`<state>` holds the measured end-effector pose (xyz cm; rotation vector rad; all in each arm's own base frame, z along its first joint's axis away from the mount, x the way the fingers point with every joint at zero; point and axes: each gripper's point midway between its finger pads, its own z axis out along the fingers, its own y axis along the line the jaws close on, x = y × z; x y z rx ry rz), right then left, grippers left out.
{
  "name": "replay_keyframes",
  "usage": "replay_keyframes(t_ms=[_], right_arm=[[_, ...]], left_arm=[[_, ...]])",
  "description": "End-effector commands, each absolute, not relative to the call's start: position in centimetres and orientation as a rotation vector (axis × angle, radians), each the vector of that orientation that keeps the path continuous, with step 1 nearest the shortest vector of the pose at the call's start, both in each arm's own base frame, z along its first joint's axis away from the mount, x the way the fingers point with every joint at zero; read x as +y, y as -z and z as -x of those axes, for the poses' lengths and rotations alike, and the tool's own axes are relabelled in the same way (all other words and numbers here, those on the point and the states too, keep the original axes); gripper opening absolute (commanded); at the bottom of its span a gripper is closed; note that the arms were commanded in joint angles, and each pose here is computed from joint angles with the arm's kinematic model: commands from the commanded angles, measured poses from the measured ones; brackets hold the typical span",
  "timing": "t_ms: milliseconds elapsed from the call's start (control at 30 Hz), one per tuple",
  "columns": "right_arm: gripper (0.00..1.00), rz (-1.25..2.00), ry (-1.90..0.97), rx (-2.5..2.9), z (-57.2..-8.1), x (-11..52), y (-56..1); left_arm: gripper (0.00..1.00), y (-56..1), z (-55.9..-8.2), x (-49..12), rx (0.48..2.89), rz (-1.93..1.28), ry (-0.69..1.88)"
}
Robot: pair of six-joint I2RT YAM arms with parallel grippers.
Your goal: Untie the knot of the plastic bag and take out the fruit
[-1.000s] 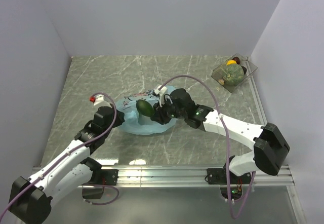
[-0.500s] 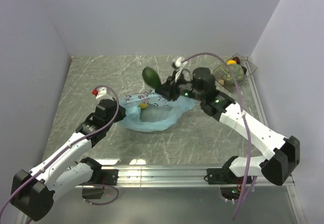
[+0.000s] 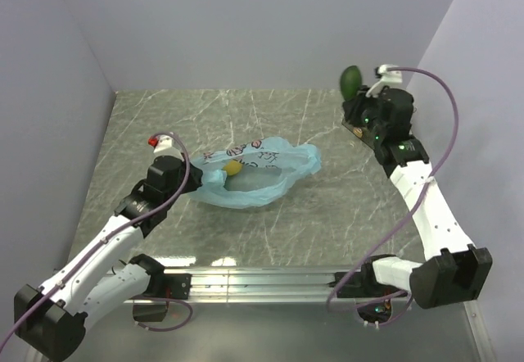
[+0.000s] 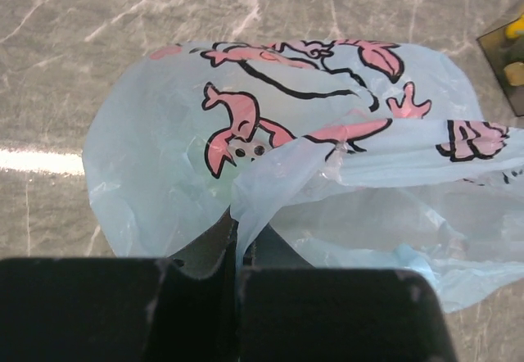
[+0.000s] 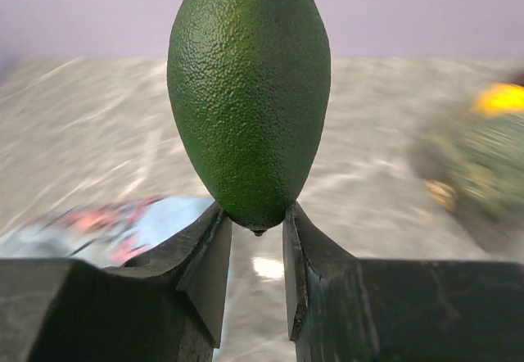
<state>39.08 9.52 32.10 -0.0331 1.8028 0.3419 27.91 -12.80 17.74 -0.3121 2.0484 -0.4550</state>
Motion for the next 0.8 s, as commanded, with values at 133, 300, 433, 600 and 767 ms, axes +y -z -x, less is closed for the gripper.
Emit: replay_keyframes(t_ms=[133,300,433,600,767], right_arm=[[0.0,-0.382,-0.053,1.812,-43.9,-3.2,-29.4],[0.0,-0.565,0.077,1.861,-47.7,-8.4,-25.7],[0.0,-0.662,0.172,1.839,-50.1,-11.6,-24.8],[0.0,-0.749,0.26,1.867,-52.8,-15.2,-21.7],[0.0,-0.758,0.359,1.891,-55.2,-17.3,-19.6]], left_arm=[[0.01,-20.4,-27.5,-13.2,1.969,0.264,0.529],[0.01,-20.9,-27.3,-13.2,1.952,0.26,0.542],[0.0,-20.8,-27.2,-13.5,1.959,0.242,0.549],[0.0,-21.1,-27.3,-14.0,1.937,0.21,0.578],[0.0,-21.3,-27.2,-13.7,1.917,0.212,0.57]])
